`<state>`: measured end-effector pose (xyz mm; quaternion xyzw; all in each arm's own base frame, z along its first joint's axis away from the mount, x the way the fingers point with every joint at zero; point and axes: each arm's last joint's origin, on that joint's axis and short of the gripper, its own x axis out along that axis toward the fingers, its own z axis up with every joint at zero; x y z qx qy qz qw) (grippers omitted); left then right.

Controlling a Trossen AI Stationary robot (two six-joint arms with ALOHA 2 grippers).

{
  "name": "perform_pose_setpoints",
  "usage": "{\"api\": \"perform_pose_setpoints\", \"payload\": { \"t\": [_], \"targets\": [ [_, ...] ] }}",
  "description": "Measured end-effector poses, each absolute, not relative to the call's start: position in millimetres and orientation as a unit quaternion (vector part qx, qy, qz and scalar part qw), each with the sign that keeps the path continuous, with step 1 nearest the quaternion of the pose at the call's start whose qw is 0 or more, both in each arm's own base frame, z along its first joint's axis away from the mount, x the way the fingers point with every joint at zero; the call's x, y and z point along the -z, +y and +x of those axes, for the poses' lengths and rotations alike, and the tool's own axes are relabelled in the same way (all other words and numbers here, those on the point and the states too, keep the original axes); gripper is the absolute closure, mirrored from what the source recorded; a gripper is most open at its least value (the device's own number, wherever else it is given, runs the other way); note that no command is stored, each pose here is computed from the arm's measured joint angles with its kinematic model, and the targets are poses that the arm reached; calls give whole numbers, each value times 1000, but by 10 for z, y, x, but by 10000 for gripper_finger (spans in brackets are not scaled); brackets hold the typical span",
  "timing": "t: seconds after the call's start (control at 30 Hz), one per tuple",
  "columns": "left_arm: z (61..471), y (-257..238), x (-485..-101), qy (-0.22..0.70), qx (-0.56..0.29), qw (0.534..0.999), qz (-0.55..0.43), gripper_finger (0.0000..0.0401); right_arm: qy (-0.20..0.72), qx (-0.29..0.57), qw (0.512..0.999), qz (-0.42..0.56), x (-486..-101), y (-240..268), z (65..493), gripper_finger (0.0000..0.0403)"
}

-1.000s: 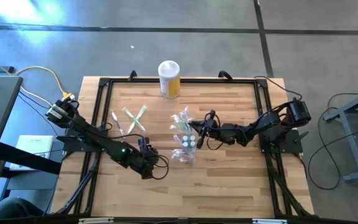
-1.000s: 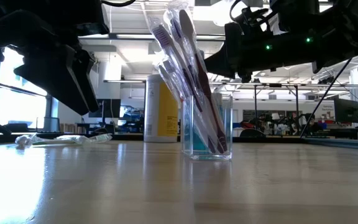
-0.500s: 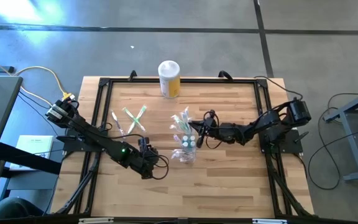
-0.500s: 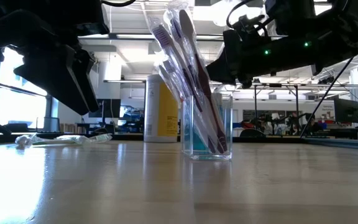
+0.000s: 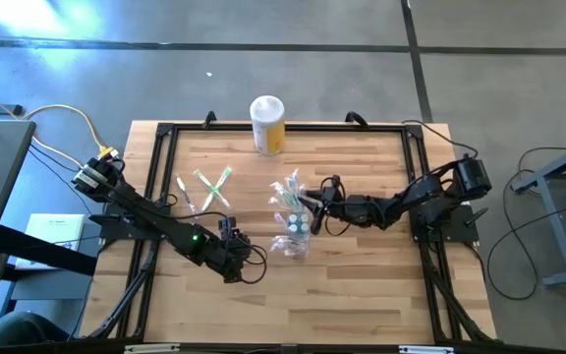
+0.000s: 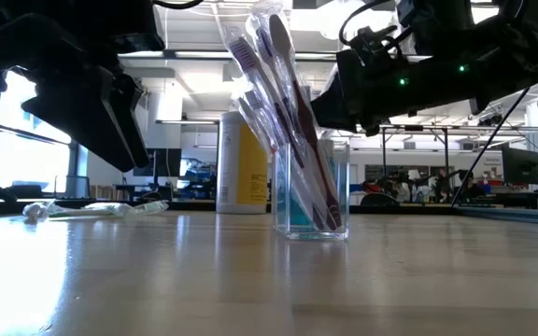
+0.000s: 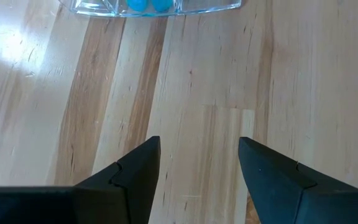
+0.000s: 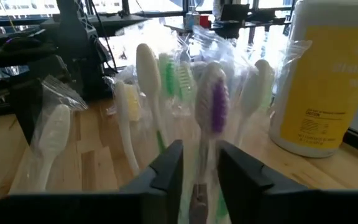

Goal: Pick & Place toothbrushing station
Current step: Put the purple toothbrush into the transparent organizer

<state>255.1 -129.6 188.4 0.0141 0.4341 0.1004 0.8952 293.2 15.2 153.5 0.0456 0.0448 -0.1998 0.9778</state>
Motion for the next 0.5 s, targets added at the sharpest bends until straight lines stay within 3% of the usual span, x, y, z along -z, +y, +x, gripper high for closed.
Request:
{"api": "perform_pose_setpoints", "payload": {
  "t": [0.27, 0.5],
  "targets": [
    [2550, -1295, -1883, 434, -100, 895, 14, 192, 43, 187, 981, 14, -1593, 225, 2915, 230],
    [2544, -1292, -1879, 437, -101, 894, 16, 192, 35, 221, 974, -38, -1739, 368, 2840, 210]
  ]
}}
